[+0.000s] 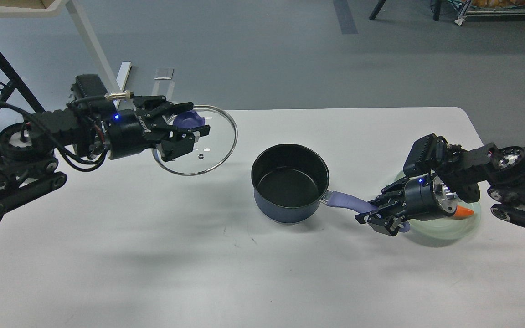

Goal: Open pot lid
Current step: 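Move the lid away from the pan and lower it onto the table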

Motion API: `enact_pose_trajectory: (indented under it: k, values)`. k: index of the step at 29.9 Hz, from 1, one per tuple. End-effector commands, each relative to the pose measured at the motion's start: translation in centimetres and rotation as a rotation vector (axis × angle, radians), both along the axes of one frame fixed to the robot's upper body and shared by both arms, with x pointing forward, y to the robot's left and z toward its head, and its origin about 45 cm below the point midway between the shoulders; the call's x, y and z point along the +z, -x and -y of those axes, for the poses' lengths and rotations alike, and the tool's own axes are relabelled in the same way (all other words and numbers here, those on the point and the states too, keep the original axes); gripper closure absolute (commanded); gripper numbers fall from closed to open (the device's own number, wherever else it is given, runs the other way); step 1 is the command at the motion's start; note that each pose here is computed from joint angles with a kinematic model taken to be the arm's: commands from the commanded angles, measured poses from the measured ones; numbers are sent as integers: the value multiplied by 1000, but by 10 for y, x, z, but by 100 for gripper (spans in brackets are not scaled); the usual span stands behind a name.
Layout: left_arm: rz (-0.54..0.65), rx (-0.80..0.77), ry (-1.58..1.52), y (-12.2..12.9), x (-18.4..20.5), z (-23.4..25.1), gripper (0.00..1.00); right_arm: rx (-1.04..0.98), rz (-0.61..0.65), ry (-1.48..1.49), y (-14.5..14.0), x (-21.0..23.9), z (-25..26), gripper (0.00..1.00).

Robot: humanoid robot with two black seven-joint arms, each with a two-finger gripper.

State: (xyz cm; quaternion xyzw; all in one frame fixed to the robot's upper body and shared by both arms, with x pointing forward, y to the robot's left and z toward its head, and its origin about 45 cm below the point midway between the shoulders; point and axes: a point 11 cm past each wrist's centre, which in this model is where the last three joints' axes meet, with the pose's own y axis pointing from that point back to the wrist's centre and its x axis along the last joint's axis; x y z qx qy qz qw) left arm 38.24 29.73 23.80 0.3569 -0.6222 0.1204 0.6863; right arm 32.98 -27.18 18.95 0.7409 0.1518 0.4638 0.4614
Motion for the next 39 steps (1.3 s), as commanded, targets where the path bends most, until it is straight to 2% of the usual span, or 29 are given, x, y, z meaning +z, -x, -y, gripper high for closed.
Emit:
enact_pose_trajectory:
  k: [1,7,11,18,28,32,36,37,39]
  values:
    - [-37,83,-46,24,-24,-48,57,0,3,-1,0,0,0,66]
    - [-112,149,-77,66,-61,-87,57,3,9,-7,0,1,0,66]
    - [-126,173,-86,80,-78,-99,56,3,8,-9,0,0,-1,65]
    - [-132,220,-132,87,-91,-122,55,2,8,-9,0,0,0,65]
    - [-189,239,-148,108,-111,-130,52,1,5,-9,1,-1,0,64]
    - [-190,236,-146,106,-114,-127,49,0,5,-10,1,-1,0,64]
    - [-188,242,-153,105,-115,-130,40,0,4,-11,1,-1,0,64]
    - [-190,241,-152,105,-116,-129,33,0,6,-12,1,-1,0,64]
    - [-188,242,-151,105,-115,-129,11,0,4,-12,1,-2,0,64]
